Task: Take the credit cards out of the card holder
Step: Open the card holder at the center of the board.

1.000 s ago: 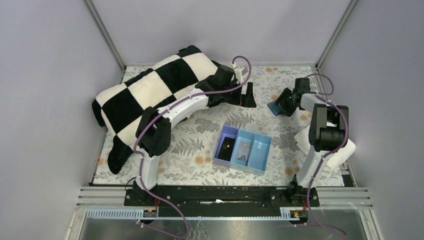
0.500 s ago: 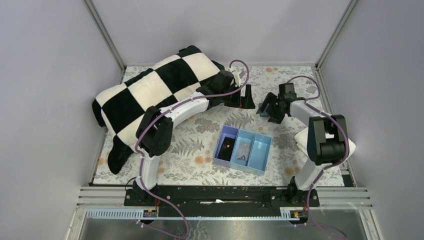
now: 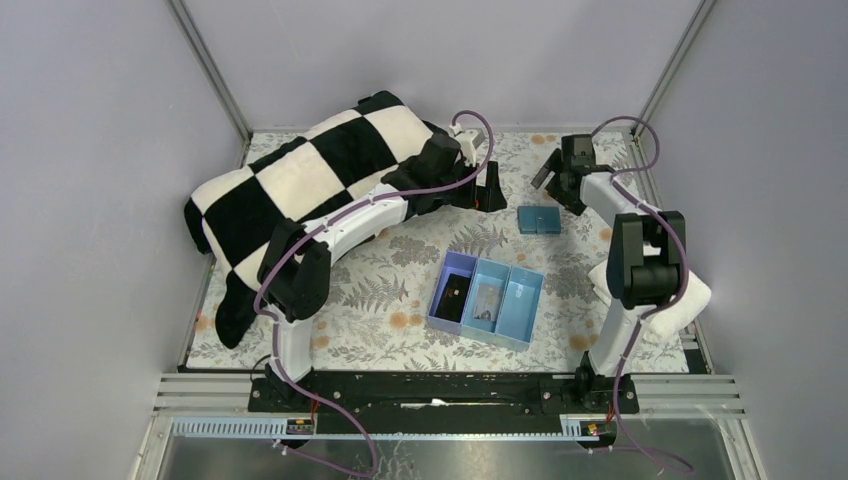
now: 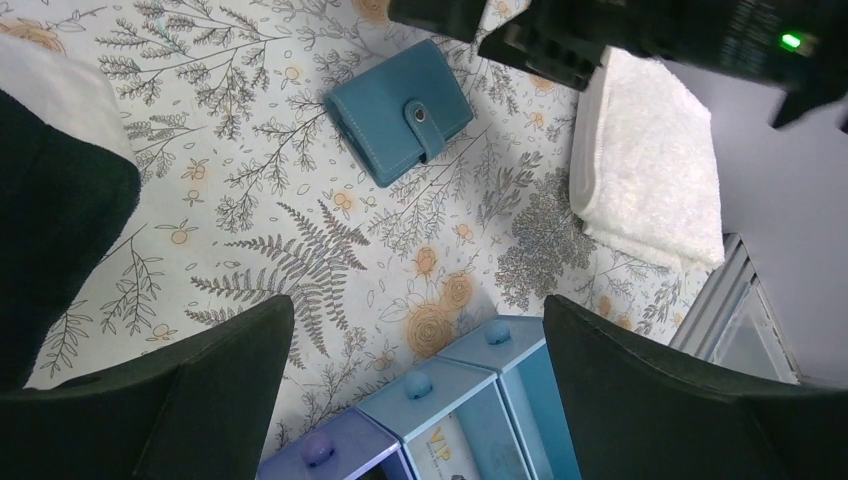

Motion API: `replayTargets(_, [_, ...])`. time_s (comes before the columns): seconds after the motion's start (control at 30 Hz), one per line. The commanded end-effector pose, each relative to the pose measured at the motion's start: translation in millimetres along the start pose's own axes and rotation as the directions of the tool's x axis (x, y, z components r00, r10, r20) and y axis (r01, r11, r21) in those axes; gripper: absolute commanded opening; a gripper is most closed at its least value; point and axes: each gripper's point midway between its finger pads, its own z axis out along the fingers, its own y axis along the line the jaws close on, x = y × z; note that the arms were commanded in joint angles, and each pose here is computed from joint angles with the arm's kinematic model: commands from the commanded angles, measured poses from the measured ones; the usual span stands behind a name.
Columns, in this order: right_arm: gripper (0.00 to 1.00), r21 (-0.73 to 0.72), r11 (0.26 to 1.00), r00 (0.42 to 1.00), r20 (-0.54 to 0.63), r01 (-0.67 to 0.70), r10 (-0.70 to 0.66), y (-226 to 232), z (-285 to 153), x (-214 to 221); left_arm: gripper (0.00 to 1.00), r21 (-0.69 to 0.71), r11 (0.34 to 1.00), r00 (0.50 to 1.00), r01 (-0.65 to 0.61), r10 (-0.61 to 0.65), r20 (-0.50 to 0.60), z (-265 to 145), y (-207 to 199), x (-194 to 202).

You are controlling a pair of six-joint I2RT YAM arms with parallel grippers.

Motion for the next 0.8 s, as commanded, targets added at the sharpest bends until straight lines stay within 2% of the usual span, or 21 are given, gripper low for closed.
replayTargets(0.0, [0.99,0.131,0.991,0.999,0.038,0.009,-0.014,-12,24,-22,0.99,0.02,0.998,0.997,-0.051,0.049,0.066,-15,-13,-20])
replayTargets(0.13, [1.0,0.104,0.994,0.997,-0.068,0.035,-0.028,2,46,-10,0.99,-0.005,0.999,0.997,-0.048,0.048,0.064,-16,-7,-19])
replayTargets(0.23, [1.0,-0.031,0.999,0.987,-0.157,0.029,-0.034,30,51,9,0.99,-0.014,0.998,0.995,-0.068,0.069,0.076,-16,-3,-21])
replayTargets(0.4, [1.0,-0.156,0.987,0.97,-0.233,0.034,-0.071,65,45,36,0.99,-0.028,0.992,0.982,-0.126,0.128,0.14,-20,1,-30])
replayTargets(0.53, [1.0,-0.348,0.937,0.946,-0.296,0.018,-0.128,107,24,52,0.99,0.004,0.996,0.989,-0.087,0.086,0.12,-15,5,-30])
replayTargets(0.6, [1.0,-0.394,0.918,0.942,-0.286,0.05,-0.174,117,12,47,0.99,0.03,0.998,0.996,-0.051,0.049,0.071,-8,8,-25])
replayTargets(0.63, [1.0,-0.37,0.926,0.946,-0.266,0.079,-0.187,114,7,40,0.99,0.038,0.998,0.998,-0.043,0.042,0.048,-4,9,-23])
replayTargets(0.77, [1.0,-0.172,0.971,0.98,-0.084,0.164,-0.18,81,-20,-8,0.99,0.023,0.999,1.0,-0.024,0.024,-0.008,11,21,-6])
